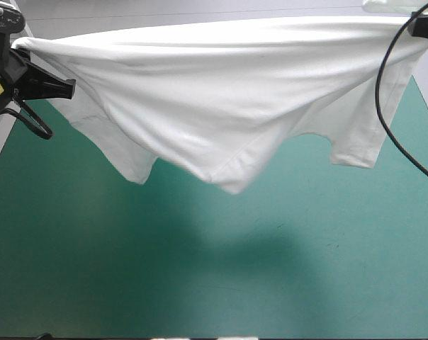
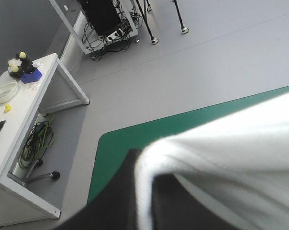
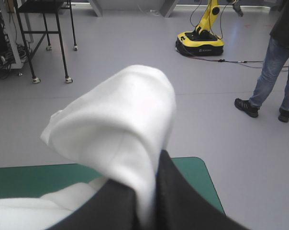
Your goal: Fold the cloth
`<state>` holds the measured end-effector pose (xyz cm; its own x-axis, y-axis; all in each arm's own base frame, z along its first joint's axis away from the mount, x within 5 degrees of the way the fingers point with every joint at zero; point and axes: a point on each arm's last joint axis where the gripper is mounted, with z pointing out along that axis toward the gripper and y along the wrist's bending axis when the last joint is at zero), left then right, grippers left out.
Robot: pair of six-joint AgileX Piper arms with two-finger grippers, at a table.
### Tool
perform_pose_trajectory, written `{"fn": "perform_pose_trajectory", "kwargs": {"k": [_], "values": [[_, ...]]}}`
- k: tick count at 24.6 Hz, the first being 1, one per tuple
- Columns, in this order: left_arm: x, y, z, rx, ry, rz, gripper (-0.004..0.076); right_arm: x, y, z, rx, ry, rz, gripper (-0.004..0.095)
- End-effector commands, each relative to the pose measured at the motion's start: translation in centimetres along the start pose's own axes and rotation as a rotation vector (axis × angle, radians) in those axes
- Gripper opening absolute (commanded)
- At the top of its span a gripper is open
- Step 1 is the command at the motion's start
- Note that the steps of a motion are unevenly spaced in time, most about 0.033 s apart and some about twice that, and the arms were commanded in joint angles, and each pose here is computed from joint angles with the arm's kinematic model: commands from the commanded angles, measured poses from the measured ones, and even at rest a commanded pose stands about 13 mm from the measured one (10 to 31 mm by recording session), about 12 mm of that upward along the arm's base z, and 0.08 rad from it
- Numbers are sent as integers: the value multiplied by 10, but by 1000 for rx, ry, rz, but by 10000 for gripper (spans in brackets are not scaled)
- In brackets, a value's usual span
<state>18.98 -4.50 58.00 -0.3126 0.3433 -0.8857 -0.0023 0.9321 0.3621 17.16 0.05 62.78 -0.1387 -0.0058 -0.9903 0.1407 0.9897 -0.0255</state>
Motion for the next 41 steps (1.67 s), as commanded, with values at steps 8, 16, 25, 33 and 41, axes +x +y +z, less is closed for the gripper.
{"fn": "perform_pose_trajectory", "kwargs": {"k": [8, 16, 25, 33, 41], "values": [[3, 3, -21, 117, -17, -22, -9, -10, -6, -34, -53, -103, -24, -19], [33, -55, 45, 231, 172, 92, -9, 35, 35, 71, -155, 181, -91, -19], [94, -77, 235, 475, 231, -247, -3, 173, 100, 288, -185, 390, -193, -19], [141, -110, 343, 382, 172, -313, 10, 244, 126, 361, -221, 332, -112, 58], [141, -113, 348, 397, 197, -316, 571, 232, 112, 349, -196, 388, -108, 946]]}}
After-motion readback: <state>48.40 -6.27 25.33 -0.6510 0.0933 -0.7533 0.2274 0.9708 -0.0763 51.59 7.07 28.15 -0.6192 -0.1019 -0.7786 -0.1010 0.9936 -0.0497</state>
